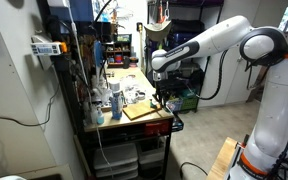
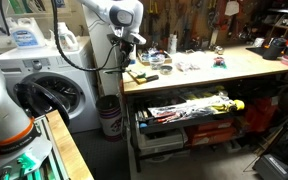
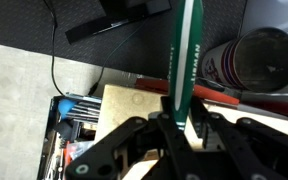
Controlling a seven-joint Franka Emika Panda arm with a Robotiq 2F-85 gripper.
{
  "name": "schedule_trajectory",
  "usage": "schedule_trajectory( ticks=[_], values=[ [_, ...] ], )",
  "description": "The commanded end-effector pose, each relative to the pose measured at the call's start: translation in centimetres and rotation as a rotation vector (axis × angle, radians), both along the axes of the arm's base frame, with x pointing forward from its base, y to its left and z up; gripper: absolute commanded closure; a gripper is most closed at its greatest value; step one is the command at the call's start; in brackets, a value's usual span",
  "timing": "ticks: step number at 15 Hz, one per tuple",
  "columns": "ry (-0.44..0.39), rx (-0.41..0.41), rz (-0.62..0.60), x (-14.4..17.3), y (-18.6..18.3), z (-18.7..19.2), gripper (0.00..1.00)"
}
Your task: Use the white and green brush to scrub the wooden board
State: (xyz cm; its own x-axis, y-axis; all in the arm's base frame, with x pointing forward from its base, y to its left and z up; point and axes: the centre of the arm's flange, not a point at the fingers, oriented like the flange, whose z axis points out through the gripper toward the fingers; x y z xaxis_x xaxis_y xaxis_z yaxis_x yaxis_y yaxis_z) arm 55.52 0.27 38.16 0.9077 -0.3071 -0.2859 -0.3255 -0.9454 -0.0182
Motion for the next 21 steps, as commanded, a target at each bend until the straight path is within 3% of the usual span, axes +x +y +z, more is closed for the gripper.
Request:
schedule_trajectory(
  ticks=[1,7,11,21],
  values=[
    [0.032,0.044,0.031,1.5,-0.1,-0.5,0.94],
    [0.167,0.099,0.178,0.2,5.6,-0.8,0.94],
    [0.169,0.082,0.224,0.3,7.9,-1.2,0.94],
    [0.155,0.043,0.112,0.7,2.4,0.1,0.94]
  ],
)
